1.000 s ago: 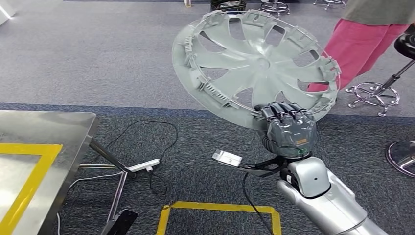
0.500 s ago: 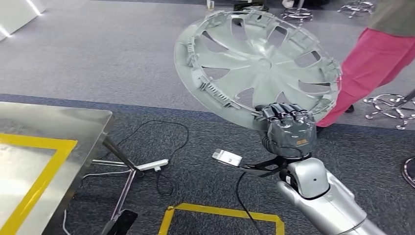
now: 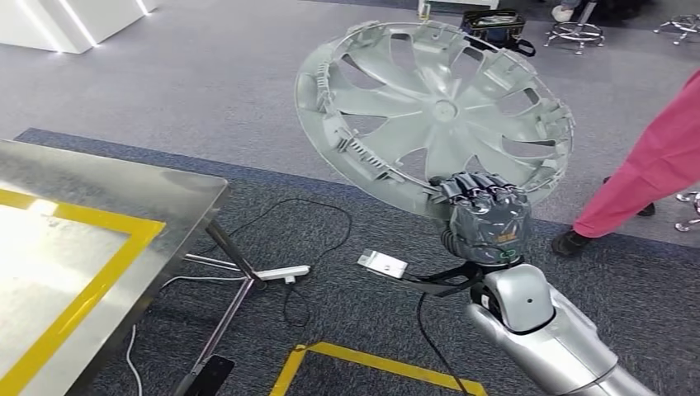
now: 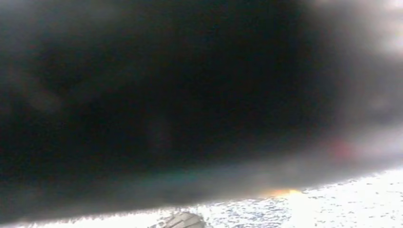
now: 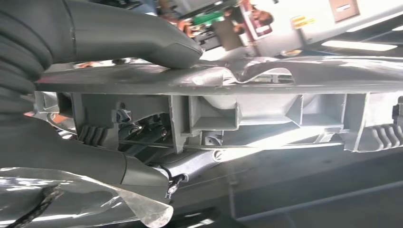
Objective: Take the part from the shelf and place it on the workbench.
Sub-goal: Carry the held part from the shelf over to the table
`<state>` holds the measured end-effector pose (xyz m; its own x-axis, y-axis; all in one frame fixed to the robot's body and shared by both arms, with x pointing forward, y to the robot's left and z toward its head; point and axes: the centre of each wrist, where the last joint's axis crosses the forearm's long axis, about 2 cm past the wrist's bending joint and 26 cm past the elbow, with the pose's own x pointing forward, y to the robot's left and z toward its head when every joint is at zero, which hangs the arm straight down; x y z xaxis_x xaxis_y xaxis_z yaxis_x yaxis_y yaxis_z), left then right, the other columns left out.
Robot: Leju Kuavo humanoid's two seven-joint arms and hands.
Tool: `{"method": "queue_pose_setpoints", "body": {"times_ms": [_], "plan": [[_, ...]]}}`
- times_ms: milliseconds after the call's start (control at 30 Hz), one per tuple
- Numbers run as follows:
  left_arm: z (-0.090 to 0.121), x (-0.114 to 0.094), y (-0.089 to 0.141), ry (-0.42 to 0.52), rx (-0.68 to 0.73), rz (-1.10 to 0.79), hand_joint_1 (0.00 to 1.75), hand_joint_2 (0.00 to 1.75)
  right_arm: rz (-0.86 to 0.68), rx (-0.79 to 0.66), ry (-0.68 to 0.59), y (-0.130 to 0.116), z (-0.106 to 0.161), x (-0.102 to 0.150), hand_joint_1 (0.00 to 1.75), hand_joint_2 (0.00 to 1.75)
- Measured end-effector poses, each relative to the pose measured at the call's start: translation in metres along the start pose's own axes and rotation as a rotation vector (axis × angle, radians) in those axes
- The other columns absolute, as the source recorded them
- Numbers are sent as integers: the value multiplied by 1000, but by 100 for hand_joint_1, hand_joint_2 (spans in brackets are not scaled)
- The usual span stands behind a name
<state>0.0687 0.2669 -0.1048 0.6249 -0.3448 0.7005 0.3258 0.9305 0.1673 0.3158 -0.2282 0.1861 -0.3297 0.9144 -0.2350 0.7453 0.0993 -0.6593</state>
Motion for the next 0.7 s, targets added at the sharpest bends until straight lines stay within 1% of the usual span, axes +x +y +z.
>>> {"method": "queue_pose_setpoints", "body": {"times_ms": [433, 700], "plan": [[1, 0, -4, 1, -7, 8, 0, 0, 2, 6, -5, 0, 3, -1, 175, 175], [2, -3, -1, 8, -3, 11, 0, 0, -2, 2, -11, -1, 2, 1, 175, 175]]}}
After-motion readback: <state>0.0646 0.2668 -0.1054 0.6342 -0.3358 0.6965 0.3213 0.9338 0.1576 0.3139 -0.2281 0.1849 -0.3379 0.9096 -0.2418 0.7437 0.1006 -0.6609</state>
